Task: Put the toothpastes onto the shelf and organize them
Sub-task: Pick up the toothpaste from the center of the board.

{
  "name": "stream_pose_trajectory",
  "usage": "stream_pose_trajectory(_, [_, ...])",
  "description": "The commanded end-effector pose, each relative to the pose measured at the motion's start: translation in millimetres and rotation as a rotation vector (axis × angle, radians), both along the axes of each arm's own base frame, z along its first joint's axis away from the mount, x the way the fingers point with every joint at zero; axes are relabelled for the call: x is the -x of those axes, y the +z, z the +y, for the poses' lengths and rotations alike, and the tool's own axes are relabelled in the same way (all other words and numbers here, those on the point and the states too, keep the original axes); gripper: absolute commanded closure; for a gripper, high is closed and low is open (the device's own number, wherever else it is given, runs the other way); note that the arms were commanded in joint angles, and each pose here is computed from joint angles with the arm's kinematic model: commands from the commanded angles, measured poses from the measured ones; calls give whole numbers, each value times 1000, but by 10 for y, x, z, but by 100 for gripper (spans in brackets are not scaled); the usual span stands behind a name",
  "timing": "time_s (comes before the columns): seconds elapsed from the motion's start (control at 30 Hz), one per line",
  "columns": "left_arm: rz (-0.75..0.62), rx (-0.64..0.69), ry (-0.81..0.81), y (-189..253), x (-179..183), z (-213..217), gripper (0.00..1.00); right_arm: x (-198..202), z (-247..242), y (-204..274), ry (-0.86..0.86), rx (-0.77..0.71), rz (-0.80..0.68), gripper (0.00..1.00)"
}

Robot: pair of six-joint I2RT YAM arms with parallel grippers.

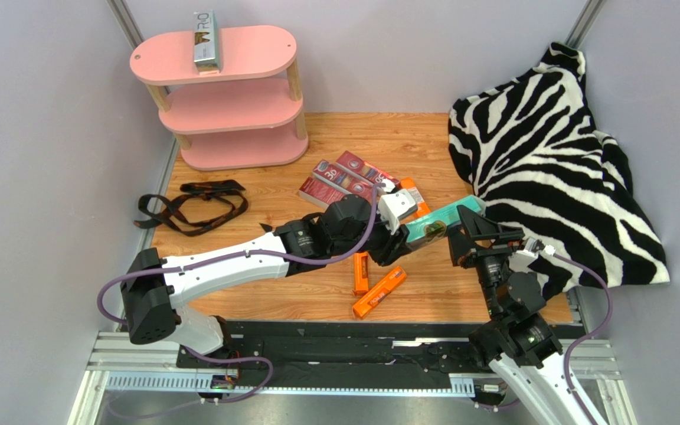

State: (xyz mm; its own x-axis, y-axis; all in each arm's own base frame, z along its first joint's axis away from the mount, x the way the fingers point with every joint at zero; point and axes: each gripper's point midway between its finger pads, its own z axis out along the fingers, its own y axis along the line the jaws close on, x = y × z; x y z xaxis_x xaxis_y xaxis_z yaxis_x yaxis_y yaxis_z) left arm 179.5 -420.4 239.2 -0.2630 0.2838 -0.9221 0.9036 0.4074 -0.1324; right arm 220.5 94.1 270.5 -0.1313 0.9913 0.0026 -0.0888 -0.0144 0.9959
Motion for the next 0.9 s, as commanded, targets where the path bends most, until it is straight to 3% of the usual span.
stream_pose_trajectory(0.0, [-34, 97, 37, 432, -98, -104, 65, 68, -7, 187, 12, 14, -37, 0])
stream_pose_trajectory(0.5, [37, 234, 80, 856, -409, -29, 63, 232, 19, 324, 60, 147, -52, 0])
stream_pose_trajectory(0.87, [71, 348, 141, 1322, -730, 339, 63, 240, 149, 106, 128, 204, -13, 0])
